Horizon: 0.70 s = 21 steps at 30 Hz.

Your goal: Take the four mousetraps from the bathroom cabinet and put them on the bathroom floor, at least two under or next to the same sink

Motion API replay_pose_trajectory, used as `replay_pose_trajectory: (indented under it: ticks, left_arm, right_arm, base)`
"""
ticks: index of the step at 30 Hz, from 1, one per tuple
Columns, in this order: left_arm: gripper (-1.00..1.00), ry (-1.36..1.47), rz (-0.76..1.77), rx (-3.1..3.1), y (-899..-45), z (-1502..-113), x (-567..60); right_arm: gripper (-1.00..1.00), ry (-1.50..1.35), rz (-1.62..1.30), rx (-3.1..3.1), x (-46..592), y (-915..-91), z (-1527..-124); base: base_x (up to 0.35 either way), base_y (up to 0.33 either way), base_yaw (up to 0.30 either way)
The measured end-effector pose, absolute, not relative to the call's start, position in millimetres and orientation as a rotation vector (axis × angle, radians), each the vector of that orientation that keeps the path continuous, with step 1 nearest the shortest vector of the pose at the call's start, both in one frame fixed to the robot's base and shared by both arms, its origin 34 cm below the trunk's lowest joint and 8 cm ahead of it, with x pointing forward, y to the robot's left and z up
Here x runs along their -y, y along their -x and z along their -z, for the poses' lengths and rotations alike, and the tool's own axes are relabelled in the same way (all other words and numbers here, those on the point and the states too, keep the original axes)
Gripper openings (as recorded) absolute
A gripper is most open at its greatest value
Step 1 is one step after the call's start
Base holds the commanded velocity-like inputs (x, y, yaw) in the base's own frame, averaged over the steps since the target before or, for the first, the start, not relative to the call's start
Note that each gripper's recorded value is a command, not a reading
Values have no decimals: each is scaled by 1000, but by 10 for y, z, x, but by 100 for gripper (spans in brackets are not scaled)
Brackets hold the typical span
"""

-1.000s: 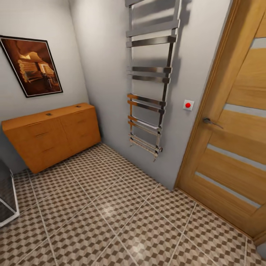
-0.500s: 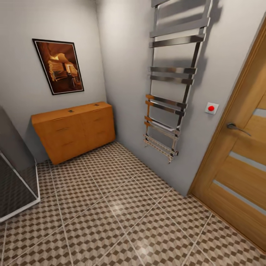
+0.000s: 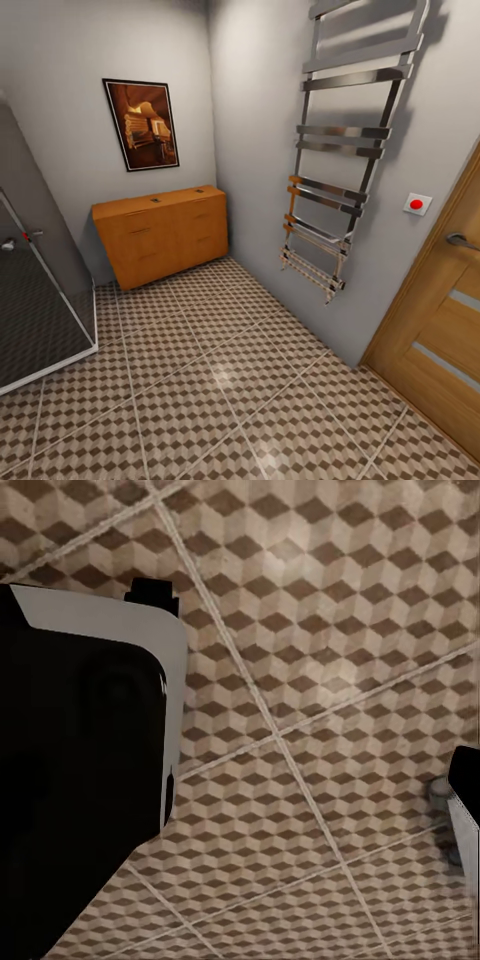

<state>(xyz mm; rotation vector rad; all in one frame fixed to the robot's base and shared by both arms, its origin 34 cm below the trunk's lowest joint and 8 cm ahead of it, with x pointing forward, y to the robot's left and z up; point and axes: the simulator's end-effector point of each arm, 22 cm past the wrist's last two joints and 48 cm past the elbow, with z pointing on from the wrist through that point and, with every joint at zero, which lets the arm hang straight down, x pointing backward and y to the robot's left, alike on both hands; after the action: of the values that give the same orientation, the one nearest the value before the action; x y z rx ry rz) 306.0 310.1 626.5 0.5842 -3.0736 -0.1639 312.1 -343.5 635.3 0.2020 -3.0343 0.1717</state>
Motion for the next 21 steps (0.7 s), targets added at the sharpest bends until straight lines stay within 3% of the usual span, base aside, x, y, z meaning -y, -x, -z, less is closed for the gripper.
replay_pose_trajectory:
  ticks: [21]
  left_arm:
    - [100, -606, 156, 3154, -3279, -6312, -3025]
  right_arm:
    - [100, -202, -175, 3058, 3433, -3208, -6401]
  base:
    - [0, 0, 217]
